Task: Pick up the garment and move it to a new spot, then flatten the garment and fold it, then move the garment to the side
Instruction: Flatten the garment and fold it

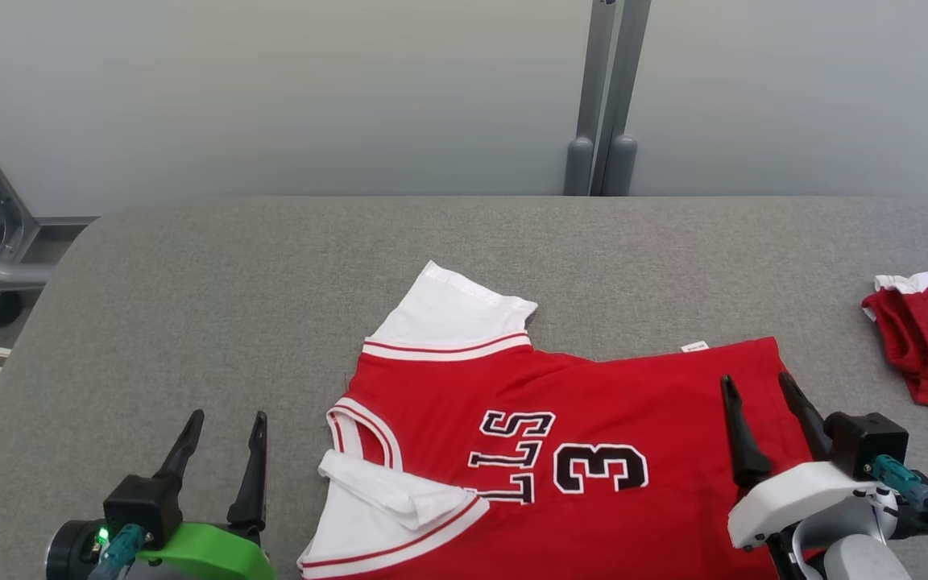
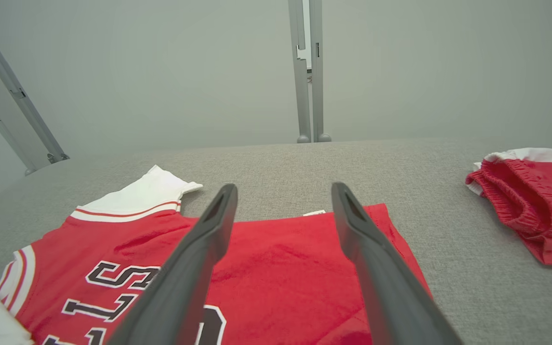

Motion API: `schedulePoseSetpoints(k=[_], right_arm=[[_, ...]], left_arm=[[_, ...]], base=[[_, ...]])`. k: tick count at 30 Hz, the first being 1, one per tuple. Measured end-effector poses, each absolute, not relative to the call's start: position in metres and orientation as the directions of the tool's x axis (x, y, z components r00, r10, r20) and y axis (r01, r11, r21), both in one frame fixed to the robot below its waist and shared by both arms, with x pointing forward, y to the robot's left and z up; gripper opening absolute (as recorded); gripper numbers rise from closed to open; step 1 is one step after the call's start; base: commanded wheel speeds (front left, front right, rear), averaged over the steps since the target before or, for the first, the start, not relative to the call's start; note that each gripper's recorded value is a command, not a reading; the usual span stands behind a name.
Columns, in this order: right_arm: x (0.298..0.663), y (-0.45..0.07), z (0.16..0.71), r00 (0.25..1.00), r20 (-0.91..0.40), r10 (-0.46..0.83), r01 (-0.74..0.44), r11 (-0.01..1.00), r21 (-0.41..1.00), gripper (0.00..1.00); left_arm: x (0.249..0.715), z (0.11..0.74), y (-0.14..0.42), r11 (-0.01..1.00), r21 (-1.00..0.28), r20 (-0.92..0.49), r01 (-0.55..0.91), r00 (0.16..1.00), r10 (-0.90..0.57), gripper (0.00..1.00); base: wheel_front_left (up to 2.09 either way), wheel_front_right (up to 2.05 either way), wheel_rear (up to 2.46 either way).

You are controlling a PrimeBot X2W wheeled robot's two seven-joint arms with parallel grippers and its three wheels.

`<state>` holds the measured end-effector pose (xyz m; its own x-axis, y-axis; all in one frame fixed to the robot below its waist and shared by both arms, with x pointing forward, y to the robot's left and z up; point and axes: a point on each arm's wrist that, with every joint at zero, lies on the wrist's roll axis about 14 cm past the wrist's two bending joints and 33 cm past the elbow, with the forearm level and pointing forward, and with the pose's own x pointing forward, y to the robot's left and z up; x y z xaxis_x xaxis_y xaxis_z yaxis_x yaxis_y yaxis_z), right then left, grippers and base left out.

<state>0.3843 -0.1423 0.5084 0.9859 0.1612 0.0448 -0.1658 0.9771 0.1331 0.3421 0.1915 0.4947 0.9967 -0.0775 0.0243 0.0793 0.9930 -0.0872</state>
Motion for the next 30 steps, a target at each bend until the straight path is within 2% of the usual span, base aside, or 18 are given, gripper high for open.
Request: schedulePoseSetpoints(k=[3,6,8,14,19,23,26,30], right_arm=[[0.39,-0.149,0.505,0.99,0.015,0.141,-0.142,0.98,0.141,1.0],[0.401,-0.151,0.506,0.99,-0.024,0.141,-0.137,0.982,0.133,1.0],[0.409,-0.148,0.502,0.984,-0.088,0.154,-0.143,0.982,0.122,1.0],[0.446,-0.164,0.507,0.952,-0.283,0.114,-0.117,0.993,0.005,1.0],[0.472,-0.177,0.506,0.894,-0.441,0.079,-0.069,0.997,0.039,1.0],[0.49,-0.177,0.504,0.838,-0.541,0.073,-0.108,0.994,-0.033,1.0],[0.5,-0.175,0.497,0.804,-0.589,0.081,-0.154,0.985,-0.074,1.0],[0.508,-0.187,0.481,0.761,-0.646,0.055,-0.192,0.971,-0.145,1.0]], left_arm=[[0.347,0.497,0.189,0.993,-0.079,0.032,0.087,0.996,-0.085,1.0],[0.357,0.495,0.181,0.986,-0.126,0.023,0.108,0.994,-0.106,1.0],[0.366,0.49,0.177,0.982,-0.157,-0.011,0.107,0.994,-0.11,1.0],[0.417,0.498,0.152,0.971,-0.129,-0.087,0.202,0.973,-0.214,1.0],[0.465,0.496,0.124,0.952,-0.098,-0.202,0.291,0.93,-0.305,1.0],[0.499,0.484,0.112,0.939,-0.069,-0.325,0.336,0.883,-0.34,1.0],[0.525,0.483,0.107,0.933,-0.047,-0.344,0.357,0.871,-0.35,1.0],[0.539,0.452,0.099,0.919,-0.035,-0.464,0.394,0.808,-0.364,1.0]], base=[[0.0,0.0,0.0],[0.0,0.0,0.0],[0.0,0.0,0.0],[0.0,0.0,0.0],[0.0,0.0,0.0],[0.0,0.0,0.0],[0.0,0.0,0.0],[0.0,0.0,0.0]])
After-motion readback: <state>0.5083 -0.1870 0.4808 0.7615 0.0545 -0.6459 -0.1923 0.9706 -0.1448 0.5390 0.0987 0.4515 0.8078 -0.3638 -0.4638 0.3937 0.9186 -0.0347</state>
